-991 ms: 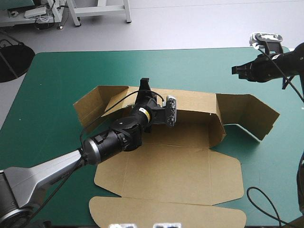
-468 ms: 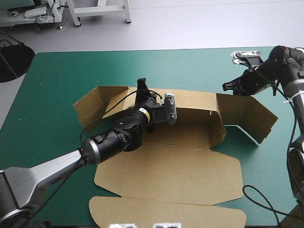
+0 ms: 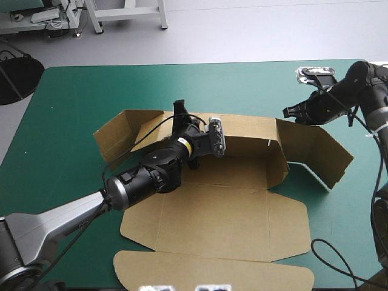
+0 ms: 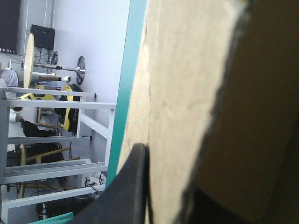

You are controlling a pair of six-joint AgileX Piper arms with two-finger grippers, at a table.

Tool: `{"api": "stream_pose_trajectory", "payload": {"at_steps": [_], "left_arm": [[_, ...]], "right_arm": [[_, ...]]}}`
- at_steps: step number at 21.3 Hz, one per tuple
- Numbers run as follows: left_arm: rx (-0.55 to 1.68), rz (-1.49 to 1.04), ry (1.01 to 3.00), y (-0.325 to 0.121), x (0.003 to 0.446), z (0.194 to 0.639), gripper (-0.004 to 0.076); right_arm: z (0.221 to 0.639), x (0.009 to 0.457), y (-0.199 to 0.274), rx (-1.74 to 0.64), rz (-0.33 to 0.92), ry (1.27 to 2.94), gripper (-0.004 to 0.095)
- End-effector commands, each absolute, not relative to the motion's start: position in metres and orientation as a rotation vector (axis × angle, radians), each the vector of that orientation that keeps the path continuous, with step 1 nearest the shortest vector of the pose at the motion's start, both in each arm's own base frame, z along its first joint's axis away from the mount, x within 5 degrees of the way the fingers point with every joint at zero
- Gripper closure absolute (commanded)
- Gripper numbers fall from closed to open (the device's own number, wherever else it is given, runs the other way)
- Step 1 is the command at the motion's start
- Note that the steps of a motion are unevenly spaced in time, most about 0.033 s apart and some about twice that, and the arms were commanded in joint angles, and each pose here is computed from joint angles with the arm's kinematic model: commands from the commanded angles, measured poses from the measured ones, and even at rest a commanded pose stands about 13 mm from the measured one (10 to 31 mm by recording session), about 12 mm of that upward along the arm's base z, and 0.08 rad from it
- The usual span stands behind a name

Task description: Fold the box

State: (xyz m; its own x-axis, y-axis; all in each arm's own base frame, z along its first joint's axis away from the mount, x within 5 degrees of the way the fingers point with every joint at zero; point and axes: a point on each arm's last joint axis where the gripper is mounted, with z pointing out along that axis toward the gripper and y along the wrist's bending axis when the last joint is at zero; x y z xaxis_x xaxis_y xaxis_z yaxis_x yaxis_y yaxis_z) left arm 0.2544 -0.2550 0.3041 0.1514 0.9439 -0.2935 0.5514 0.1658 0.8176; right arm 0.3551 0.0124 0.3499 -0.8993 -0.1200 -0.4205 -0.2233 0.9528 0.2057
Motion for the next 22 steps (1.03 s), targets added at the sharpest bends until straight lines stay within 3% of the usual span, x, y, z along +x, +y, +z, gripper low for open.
{"api": "stream_pose_trajectory", "payload": {"at_steps": [1, 15, 22], "left_arm": [[1.433, 0.528, 1.658, -0.246, 0.251, 0.303, 0.0733], [1.346, 0.516, 1.655, -0.246, 0.254, 0.307, 0.0733], [1.355, 0.537, 1.658, -0.245, 0.254, 0.306, 0.0733]], "right_arm": [[0.378, 0.330, 0.015, -0.263, 0.355, 2.622, 0.0925], [0.364, 0.299, 0.017, -0.301, 0.373, 2.671, 0.0926], [0.367, 0.298, 0.023, -0.301, 0.467, 2.642, 0.0926]]}}
